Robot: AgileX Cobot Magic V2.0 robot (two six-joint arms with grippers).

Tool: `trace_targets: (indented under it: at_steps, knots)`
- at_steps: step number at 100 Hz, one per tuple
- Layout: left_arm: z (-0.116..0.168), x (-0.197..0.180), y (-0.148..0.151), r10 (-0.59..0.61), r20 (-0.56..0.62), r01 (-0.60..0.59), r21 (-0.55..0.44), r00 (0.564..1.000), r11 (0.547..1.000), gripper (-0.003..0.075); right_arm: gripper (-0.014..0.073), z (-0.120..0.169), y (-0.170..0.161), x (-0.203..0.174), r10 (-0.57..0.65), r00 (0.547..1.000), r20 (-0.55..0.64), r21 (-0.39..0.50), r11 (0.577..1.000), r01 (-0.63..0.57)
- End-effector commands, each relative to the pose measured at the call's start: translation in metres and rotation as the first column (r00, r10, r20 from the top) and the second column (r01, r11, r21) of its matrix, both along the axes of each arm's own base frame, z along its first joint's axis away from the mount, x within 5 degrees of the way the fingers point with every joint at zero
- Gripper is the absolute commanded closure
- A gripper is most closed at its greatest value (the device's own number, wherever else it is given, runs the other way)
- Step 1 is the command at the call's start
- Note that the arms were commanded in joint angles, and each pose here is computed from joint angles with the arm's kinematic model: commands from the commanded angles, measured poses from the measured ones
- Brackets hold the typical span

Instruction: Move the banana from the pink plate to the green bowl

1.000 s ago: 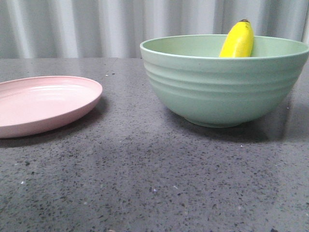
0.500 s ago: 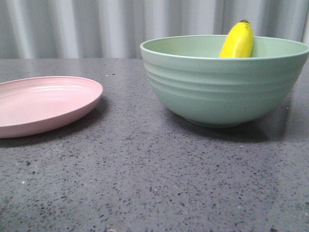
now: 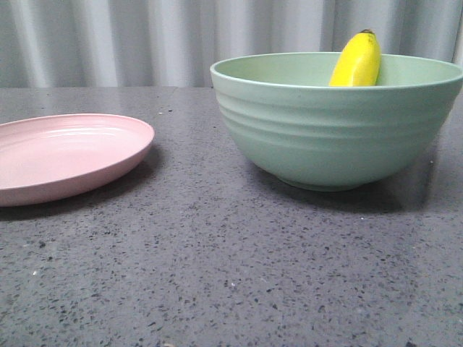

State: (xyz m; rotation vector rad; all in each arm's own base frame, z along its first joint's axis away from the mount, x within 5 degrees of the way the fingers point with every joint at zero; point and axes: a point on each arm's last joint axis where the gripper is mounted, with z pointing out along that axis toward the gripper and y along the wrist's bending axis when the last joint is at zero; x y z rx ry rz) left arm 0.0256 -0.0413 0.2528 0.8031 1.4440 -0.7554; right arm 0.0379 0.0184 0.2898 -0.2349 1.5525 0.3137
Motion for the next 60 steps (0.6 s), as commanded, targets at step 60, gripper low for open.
trace_targets:
  at_steps: [60]
  knots:
    - [-0.022, 0.021, 0.008, 0.393, 0.217, -0.341, -0.242, 0.893, 0.908, 0.0741, 0.0660, 0.012, -0.002, 0.000, -0.023, 0.996, 0.082, 0.014, 1.000, 0.021]
